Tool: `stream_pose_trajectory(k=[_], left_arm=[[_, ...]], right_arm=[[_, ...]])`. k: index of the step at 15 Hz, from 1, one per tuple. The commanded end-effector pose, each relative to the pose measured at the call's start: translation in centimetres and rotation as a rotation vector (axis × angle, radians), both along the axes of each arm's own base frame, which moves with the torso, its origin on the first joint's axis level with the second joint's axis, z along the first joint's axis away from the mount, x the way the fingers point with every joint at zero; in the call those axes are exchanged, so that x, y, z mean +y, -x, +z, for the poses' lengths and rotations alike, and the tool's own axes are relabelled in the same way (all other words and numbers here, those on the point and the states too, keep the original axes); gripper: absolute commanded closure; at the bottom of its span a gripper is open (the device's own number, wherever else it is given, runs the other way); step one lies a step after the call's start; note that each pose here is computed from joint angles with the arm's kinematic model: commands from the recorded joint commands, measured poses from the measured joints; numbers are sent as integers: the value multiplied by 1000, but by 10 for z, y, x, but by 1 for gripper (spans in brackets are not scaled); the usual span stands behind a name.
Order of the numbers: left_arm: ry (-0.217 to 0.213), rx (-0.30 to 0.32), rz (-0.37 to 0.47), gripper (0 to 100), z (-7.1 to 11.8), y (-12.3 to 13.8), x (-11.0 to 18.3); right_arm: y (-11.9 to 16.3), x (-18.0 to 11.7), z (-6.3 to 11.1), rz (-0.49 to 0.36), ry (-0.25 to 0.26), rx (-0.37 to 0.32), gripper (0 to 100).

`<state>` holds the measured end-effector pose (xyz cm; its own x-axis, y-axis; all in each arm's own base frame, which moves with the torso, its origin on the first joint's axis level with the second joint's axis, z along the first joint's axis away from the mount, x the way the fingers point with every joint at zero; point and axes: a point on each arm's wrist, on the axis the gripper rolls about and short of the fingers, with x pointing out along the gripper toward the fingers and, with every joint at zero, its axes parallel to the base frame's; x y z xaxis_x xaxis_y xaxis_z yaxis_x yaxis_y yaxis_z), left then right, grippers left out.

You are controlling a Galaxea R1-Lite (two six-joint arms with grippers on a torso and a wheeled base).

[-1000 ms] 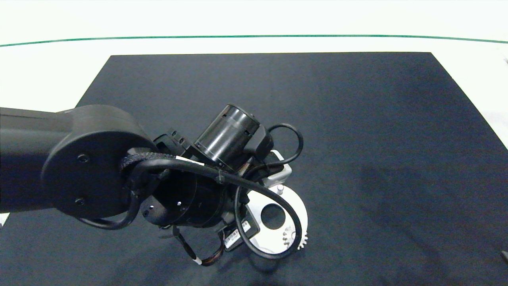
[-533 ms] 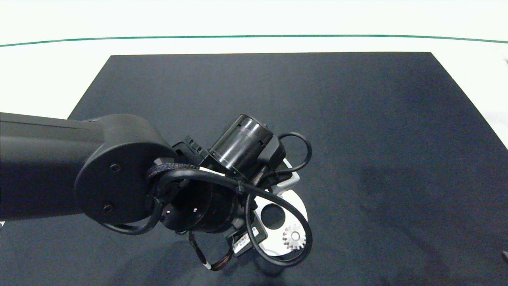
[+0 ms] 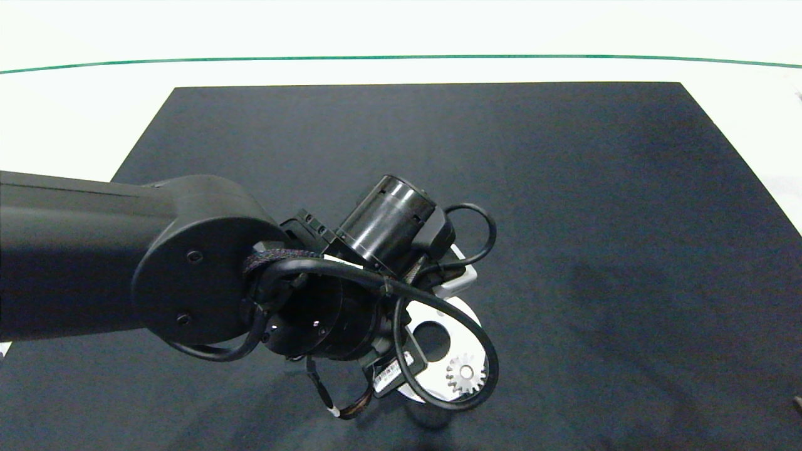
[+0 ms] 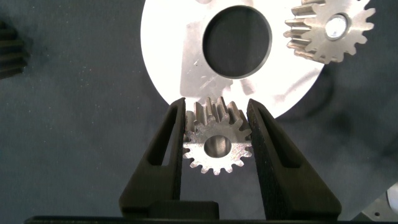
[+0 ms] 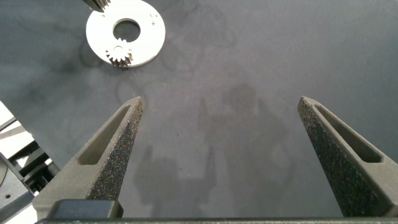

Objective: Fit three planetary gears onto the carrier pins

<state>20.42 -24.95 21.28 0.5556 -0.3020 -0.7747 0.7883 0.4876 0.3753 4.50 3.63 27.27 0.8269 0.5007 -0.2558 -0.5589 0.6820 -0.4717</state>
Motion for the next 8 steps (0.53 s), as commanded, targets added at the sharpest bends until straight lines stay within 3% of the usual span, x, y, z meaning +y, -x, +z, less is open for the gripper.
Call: stream_pose_trajectory(k=[1, 8], left_arm=[[-11, 6, -1, 84, -3, -1, -1], [-9, 8, 1, 84, -5, -3, -5]], right_arm=[[0, 0, 0, 0, 6, 1, 0], [0, 0, 0, 0, 6, 1, 0]])
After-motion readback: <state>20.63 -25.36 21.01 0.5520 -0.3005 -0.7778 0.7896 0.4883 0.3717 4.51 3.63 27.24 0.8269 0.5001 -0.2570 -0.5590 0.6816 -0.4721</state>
